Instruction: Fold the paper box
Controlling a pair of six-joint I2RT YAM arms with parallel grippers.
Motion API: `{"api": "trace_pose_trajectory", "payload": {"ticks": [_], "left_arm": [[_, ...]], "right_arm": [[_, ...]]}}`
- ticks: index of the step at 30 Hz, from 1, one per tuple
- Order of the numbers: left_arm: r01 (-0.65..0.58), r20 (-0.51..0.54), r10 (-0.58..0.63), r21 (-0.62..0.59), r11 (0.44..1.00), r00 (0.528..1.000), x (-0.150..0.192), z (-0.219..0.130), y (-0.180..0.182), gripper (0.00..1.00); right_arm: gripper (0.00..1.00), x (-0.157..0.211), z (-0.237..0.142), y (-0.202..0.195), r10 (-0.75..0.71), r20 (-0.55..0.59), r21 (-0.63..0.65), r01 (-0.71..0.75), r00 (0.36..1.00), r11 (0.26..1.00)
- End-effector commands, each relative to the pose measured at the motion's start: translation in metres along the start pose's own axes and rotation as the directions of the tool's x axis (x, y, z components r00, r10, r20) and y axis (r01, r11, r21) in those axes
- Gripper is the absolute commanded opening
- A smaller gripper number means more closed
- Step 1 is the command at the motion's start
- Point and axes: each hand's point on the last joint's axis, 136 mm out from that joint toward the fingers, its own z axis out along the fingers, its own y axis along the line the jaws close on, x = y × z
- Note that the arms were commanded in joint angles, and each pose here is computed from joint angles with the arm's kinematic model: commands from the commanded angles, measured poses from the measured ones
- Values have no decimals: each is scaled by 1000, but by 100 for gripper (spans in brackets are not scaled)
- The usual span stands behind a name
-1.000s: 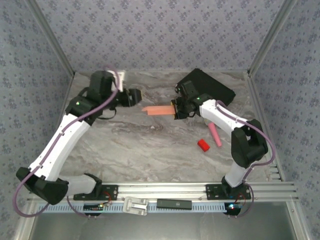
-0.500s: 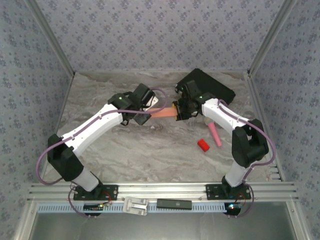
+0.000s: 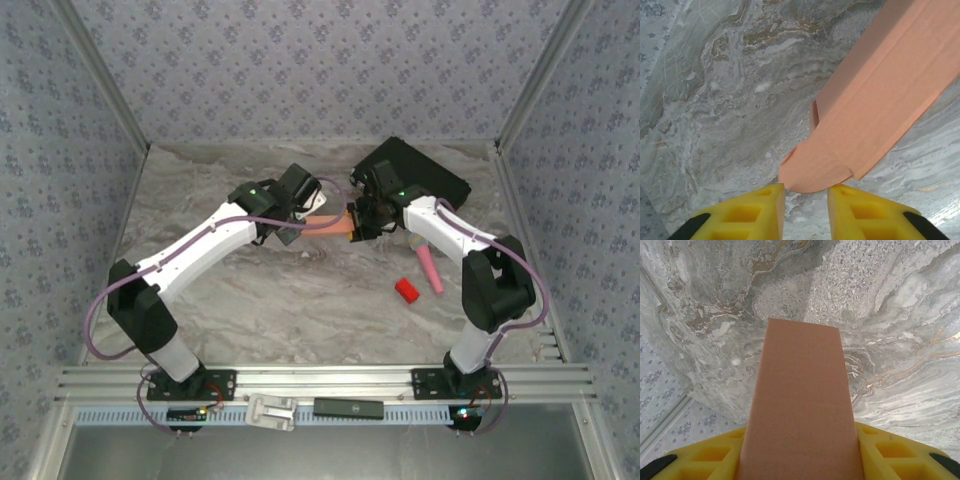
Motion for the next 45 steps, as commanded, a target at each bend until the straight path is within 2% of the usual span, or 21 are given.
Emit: {"api": "trace_pose_trajectory", "payload": {"ticks": [1, 3, 11, 15, 24, 30, 34, 45], "left_arm": [[-5, 0, 5, 21, 1000, 1000, -5, -4, -6, 29], [-3, 3, 2, 21, 1000, 1000, -4, -4, -8, 36], [-30, 7, 30, 15, 999, 1000, -6, 0, -9, 38], [-19, -17, 19, 0, 1000, 1000, -6, 2, -6, 33], [58, 5, -58, 0, 998, 998, -2, -6, -3, 25], [127, 14, -128, 60, 990, 992, -11, -10, -6, 10], [196, 15, -199, 126, 973, 980, -16, -16, -9, 13], [295, -22, -296, 183, 938, 955, -21, -21, -14, 14]], "right_arm": [[47, 6, -2, 5, 17, -29, -4, -17, 999, 1000], [47, 5, -2, 5, 22, -31, -6, -22, 999, 1000], [47, 6, 1, 7, 33, -49, -10, -33, 998, 999], [47, 7, 1, 7, 35, -53, -12, -35, 998, 999], [47, 5, 1, 8, 42, -55, -16, -43, 998, 999], [47, 8, 3, 9, 41, -61, -14, -42, 997, 999], [47, 5, 3, 9, 43, -50, -14, -44, 998, 999], [46, 12, 12, 11, 50, -66, -16, -51, 997, 999]]}}
